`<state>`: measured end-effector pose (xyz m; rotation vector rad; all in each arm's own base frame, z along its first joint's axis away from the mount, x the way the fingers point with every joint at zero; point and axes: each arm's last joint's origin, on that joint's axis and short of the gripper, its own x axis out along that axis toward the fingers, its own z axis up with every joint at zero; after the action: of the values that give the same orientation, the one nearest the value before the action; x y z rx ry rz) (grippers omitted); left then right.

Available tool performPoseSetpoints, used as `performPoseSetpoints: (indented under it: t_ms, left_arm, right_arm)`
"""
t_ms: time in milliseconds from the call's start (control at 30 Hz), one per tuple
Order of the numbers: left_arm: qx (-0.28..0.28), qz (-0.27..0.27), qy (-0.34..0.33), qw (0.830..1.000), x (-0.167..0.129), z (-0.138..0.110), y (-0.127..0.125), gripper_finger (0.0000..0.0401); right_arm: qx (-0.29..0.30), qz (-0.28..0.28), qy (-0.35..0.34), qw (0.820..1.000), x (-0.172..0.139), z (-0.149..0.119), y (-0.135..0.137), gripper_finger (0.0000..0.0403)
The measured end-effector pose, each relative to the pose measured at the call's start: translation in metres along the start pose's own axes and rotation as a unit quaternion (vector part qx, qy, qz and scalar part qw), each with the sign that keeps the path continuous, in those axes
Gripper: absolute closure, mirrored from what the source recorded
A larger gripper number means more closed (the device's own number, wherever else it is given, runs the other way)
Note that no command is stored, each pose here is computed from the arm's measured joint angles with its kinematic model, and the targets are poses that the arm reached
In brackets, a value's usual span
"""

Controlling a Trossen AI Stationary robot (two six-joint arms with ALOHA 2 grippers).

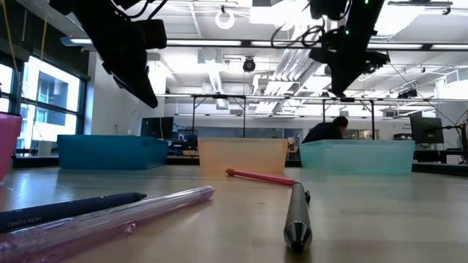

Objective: Sort crayons/erasers/pens/pencils in bins
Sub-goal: Put the blue eraser into the green bin

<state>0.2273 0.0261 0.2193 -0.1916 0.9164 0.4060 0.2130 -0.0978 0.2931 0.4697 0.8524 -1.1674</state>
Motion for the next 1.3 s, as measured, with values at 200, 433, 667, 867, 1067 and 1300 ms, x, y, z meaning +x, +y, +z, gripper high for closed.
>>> performPoseSetpoints:
  t_ms: [200,433,667,867,1067,1300]
  left_arm:
    - [0.001,-0.006,-0.001,1.0,-0.001,-0.001,-0.004,0.0295]
    - [0.002,-0.008,-0.001,1.0,-0.001,-0.001,-0.005,0.0295]
    - [0.003,-0.008,-0.002,1.0,-0.001,-0.001,-0.005,0.0295]
    - [0.003,-0.008,-0.002,1.0,-0.001,-0.001,-0.005,0.0295]
    - [0.003,-0.008,-0.002,1.0,-0.001,-0.001,-0.005,0.0295]
    - [0.003,-0.008,-0.002,1.0,-0.001,-0.001,-0.005,0.0295]
  right_arm:
    - [0.011,-0.007,0.066,0.998,0.033,0.012,-0.027,0.0349]
    - [0.026,0.017,0.14,0.99,0.079,-0.005,-0.042,0.0349]
    - [0.033,0.052,0.17,0.984,0.103,-0.027,-0.04,0.0349]
    - [0.04,0.082,0.182,0.979,0.108,-0.034,-0.038,0.0349]
    - [0.04,0.096,0.189,0.976,0.108,-0.035,-0.037,0.0349]
    - [0.037,0.09,0.212,0.973,0.117,-0.039,-0.035,0.035]
